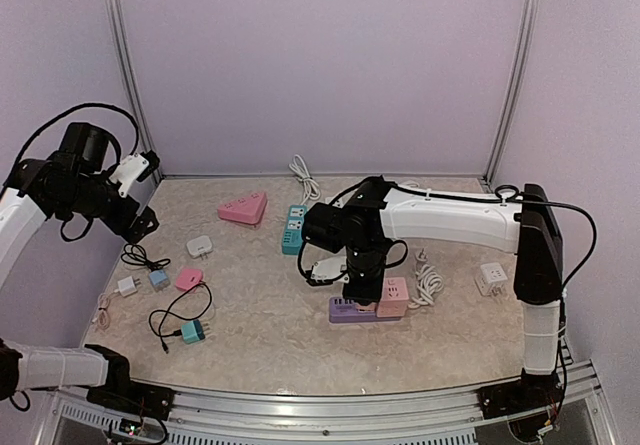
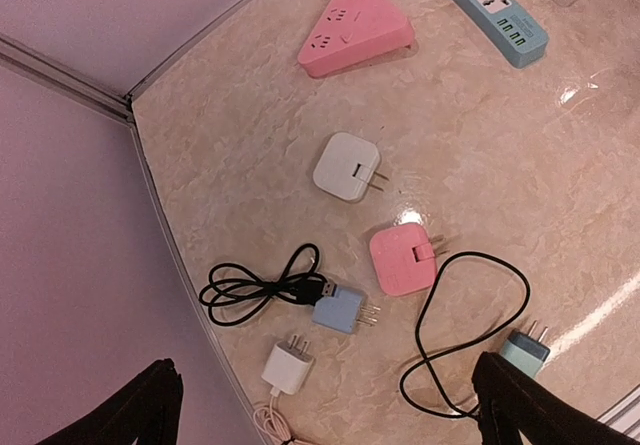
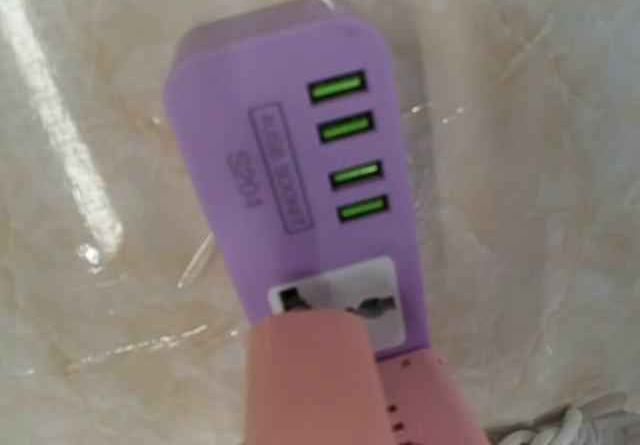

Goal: Insert the plug
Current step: Insert the plug into the socket.

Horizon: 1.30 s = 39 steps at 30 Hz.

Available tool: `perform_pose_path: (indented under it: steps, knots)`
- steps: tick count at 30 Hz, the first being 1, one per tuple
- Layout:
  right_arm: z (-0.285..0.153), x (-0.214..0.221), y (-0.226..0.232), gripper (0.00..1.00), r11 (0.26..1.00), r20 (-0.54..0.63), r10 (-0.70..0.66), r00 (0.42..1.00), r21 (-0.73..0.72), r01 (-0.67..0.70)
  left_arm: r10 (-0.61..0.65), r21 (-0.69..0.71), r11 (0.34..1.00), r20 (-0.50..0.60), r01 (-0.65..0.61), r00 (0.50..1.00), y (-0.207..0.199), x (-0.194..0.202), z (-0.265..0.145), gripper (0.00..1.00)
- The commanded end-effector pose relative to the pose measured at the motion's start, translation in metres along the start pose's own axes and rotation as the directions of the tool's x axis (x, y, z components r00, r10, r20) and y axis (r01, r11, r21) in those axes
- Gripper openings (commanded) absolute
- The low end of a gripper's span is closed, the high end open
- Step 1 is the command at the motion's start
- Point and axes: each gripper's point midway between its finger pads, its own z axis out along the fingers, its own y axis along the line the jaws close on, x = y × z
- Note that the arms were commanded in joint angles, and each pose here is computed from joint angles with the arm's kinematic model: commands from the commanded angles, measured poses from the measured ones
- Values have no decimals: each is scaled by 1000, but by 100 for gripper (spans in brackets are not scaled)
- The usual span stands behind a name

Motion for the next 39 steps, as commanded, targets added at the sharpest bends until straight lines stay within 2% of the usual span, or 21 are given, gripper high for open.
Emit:
perform_pose_path:
  steps: [1, 8, 13, 20, 27, 34, 39]
  knots:
    - [-5, 6, -5, 0, 1000, -5, -16, 1000, 5, 16, -13, 2, 1000, 40, 13, 999, 3, -10, -7, 99]
    - [3, 12, 11, 0, 997, -35, -72, 997, -42, 71, -10, 10, 1000, 50, 9, 999, 3, -14, -6, 99]
    - [18, 20, 8, 0, 997, -107, -78, 991, -4, 78, -11, 15, 1000, 57, 10, 998, 2, -16, -8, 99]
    - [25, 16, -6, 0, 994, -115, -67, 991, 80, 77, -8, 18, 1000, 62, 7, 998, 2, -16, -8, 99]
    - [44, 24, 9, 0, 992, -159, -119, 980, 31, 126, -5, 13, 1000, 64, 4, 998, 2, -15, -10, 99]
    - [57, 15, 33, 0, 992, -72, -97, 993, -85, 91, -3, 18, 1000, 73, 2, 997, 1, -17, -10, 99]
    - [76, 23, 44, 0, 990, -51, -45, 998, -137, 37, -4, 17, 1000, 78, 2, 997, 1, -17, -13, 99]
